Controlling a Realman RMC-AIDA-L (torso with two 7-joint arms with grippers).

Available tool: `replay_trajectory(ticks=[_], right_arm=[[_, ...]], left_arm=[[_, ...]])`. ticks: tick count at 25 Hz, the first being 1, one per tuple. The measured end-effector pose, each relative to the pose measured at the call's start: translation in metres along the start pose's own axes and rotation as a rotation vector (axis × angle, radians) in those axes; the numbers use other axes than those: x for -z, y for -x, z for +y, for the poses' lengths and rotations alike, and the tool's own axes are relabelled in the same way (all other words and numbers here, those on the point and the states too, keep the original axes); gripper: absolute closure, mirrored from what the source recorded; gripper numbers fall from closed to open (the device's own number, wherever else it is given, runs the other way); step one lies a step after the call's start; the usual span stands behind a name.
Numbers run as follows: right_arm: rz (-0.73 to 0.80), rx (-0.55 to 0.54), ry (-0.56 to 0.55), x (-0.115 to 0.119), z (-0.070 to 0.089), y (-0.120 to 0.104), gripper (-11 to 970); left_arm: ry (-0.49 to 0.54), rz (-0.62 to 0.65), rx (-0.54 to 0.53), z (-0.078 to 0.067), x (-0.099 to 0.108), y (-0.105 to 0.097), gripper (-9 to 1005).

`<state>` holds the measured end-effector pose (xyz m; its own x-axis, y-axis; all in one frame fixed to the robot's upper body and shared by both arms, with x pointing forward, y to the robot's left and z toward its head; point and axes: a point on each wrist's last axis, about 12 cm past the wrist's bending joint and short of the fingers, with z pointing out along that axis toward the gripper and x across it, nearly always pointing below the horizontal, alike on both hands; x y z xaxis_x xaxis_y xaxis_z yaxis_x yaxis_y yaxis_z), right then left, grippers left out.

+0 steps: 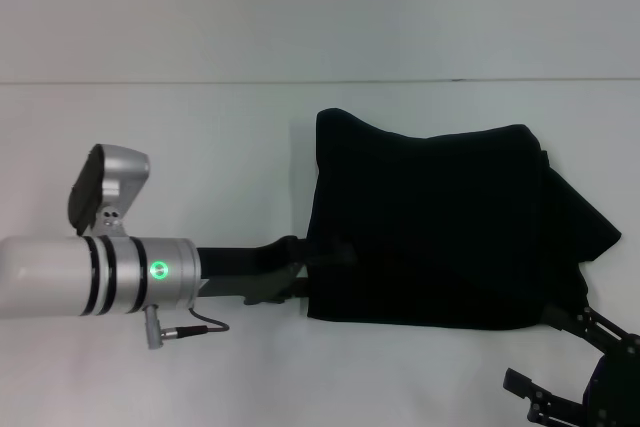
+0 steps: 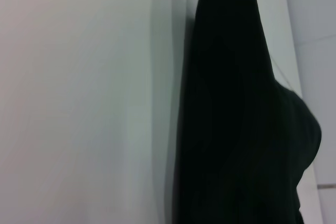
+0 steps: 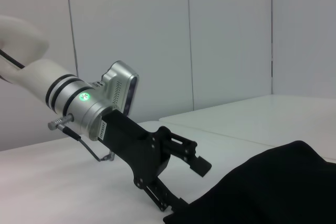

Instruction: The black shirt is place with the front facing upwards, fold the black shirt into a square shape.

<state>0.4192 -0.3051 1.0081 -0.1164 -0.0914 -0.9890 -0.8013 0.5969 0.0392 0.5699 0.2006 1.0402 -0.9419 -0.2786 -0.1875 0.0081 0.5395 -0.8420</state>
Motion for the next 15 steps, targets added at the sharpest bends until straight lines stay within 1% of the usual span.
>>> replay_trajectory(ticks=[4,9,15], right_arm=[[0.000,0.001,-0.001,0.000,0.000,0.000,32],[-0.002,0.000,-0.006,0.000,-0.001,0.000,32],[-0.005,-0.002,-0.007,0.001,0.000,0.000,32]], left_arm=[[0.000,0.021,-0.011,-0.006,-0.007,0.000,62],[-0.003,0.022,-0.022,-0.008,-0.009,0.001,81],[0.004,0.042,-0.083,-0.011,-0.010,0.002,103]])
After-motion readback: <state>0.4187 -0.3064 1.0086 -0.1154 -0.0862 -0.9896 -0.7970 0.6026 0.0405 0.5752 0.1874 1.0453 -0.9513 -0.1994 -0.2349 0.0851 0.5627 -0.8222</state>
